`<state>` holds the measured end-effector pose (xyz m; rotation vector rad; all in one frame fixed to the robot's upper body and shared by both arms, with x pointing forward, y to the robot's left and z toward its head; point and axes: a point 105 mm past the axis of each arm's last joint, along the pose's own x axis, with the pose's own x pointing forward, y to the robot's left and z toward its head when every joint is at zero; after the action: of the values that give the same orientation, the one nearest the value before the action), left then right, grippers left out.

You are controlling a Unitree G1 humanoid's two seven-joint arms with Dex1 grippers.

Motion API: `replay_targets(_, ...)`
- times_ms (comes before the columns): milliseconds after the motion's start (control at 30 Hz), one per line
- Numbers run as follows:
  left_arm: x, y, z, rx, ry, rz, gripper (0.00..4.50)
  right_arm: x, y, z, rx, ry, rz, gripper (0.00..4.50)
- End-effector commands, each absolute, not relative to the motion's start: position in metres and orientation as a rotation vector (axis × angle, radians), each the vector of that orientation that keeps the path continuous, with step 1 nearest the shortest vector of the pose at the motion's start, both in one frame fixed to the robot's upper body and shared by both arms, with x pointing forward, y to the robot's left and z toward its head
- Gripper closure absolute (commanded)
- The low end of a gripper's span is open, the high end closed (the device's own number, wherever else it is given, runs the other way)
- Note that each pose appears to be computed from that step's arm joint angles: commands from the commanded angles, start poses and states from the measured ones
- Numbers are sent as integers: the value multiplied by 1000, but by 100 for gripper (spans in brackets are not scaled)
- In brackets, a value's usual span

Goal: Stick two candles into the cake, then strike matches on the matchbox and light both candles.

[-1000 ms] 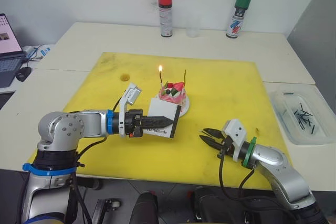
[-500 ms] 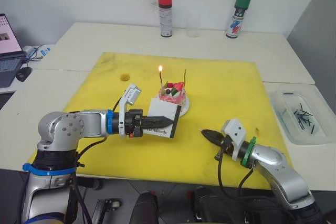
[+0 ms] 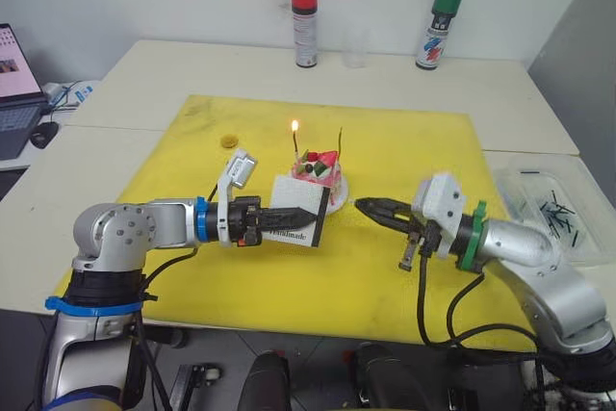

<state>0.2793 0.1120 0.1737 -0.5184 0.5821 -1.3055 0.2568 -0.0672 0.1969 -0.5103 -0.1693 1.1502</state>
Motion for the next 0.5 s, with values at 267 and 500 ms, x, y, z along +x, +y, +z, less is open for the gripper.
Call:
replay_targets(267, 282, 108, 183, -510, 534, -1348, 450, 252, -46, 194, -655, -227, 1292, 448)
replay_targets(500, 281, 107, 183, -510, 532, -1351, 450, 258, -42, 185, -685, -225, 1285, 448)
